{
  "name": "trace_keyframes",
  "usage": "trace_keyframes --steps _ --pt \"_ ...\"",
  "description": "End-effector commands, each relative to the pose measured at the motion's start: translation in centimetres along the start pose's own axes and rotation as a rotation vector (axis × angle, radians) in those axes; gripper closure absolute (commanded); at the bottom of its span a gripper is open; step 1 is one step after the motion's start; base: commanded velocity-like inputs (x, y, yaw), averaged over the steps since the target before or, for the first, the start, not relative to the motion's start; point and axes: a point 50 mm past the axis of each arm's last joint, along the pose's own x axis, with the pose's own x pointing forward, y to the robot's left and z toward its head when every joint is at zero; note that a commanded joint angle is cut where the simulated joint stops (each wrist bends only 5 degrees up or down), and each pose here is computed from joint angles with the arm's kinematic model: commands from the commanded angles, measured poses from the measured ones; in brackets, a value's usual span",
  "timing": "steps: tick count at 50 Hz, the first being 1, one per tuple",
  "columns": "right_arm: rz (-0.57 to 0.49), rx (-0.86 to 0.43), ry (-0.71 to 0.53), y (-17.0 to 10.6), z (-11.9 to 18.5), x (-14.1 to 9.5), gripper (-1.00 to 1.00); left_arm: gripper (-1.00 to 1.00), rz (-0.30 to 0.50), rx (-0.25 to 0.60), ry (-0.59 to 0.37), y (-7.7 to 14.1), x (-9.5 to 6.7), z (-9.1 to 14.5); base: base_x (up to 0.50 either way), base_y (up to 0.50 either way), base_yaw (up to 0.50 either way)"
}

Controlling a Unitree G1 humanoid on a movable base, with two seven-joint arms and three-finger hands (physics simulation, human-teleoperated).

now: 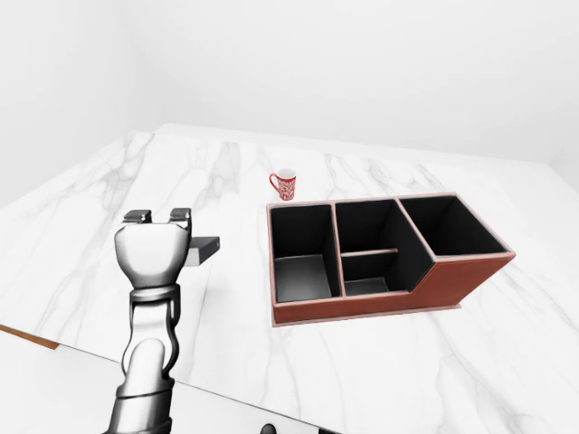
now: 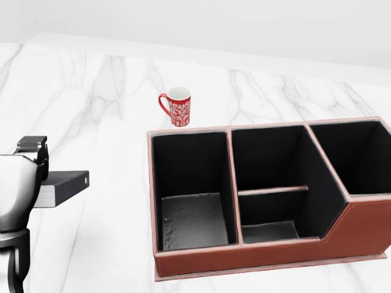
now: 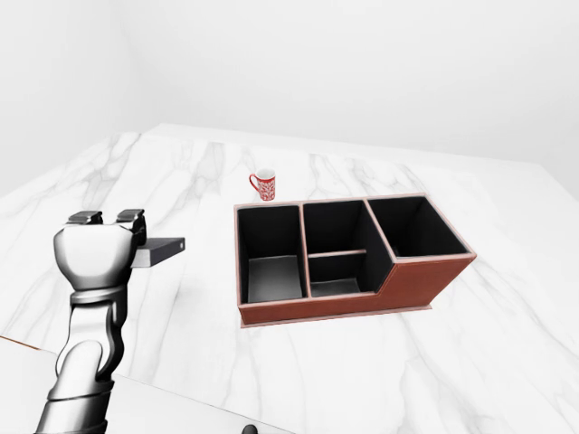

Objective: Pick up the book and place it in the left compartment of the caddy.

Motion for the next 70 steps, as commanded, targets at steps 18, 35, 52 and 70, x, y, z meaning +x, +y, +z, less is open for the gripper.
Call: trace_keyframes --steps 18,35,52,70 --pt "0.005 -0.001 0.002 0.1 0.0 -0.1 -1.0 1.0 0.12 -0.085 0.013 7.2 -0.4 2.7 0.0 0.0 0.0" --pt "0.004 -0.001 -0.009 0.0 0.2 0.0 -1.0 1.0 0.165 -0.135 0.01 11.2 -0.8 4.0 0.0 0.0 0.0" --pt "0.005 -0.001 -0.021 0.0 0.6 0.0 -1.0 1.0 0.18 -0.171 -0.03 13.0 -0.8 5.8 0.0 0.0 0.0" --pt "0.001 0.004 -0.013 0.0 0.3 0.1 -1.0 1.0 0.218 -0.205 -0.104 16.1 -0.9 7.7 0.0 0.0 0.0"
